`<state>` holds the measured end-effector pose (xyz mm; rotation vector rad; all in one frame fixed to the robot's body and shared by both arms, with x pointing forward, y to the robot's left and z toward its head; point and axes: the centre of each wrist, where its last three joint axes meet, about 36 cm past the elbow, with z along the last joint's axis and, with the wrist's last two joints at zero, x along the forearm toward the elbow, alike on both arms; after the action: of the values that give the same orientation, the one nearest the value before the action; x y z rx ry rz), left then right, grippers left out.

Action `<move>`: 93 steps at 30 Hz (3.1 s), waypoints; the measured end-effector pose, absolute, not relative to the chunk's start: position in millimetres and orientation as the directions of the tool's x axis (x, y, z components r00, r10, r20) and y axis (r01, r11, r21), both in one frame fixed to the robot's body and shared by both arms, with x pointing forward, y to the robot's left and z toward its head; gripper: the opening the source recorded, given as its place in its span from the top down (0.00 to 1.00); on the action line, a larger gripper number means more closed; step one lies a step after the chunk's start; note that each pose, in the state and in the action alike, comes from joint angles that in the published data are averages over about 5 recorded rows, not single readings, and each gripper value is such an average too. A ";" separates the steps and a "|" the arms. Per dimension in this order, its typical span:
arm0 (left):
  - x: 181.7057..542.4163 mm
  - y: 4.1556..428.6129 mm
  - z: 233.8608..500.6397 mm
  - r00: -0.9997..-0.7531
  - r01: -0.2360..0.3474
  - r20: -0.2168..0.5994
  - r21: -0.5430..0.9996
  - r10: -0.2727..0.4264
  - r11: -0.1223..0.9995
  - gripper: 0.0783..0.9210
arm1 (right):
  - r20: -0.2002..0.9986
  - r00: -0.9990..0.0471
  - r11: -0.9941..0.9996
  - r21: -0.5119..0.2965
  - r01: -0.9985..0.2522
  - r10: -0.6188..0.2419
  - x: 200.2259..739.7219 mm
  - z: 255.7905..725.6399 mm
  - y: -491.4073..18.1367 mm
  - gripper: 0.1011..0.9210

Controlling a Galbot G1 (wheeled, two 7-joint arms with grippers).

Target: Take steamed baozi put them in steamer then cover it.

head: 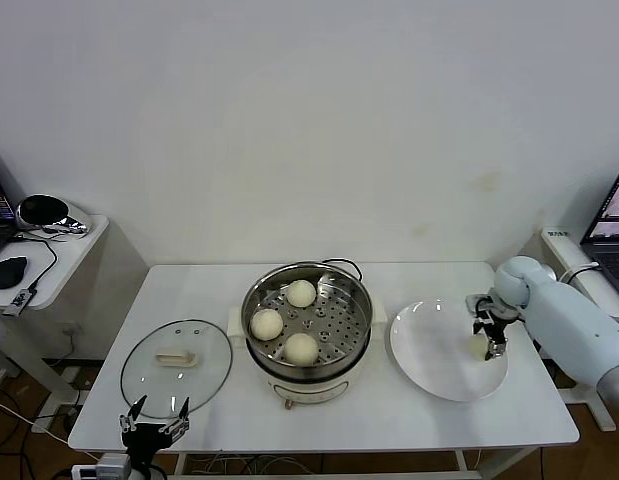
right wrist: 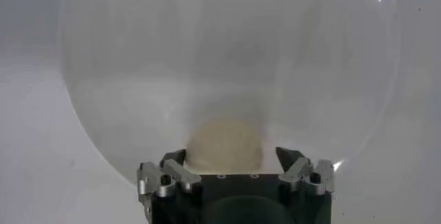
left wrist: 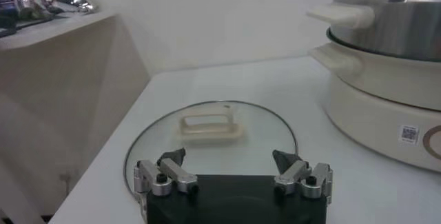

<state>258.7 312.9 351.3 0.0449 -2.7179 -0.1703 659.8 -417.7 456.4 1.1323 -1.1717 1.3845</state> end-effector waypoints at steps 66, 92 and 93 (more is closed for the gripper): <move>286.9 331.9 373.7 -0.952 -0.052 0.296 0.078 -0.073 0.996 0.12 | 0.994 -0.033 -0.138 -0.047 -0.989 -0.103 673.7 625.5 -72.1 0.44; 284.9 329.7 371.8 -0.949 -0.058 0.305 0.068 -0.076 0.996 0.12 | 0.992 -0.062 -0.078 -0.071 -0.994 -0.112 674.7 621.1 -88.0 0.13; 284.7 329.3 371.5 -0.949 -0.058 0.306 0.067 -0.076 0.996 0.12 | 0.990 -0.067 -0.078 -0.077 -0.994 -0.121 673.8 626.4 -91.1 0.12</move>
<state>284.7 329.3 371.5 0.0970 -2.8250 -0.0825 673.8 -91.1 626.4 1.3236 -1.3111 1.2657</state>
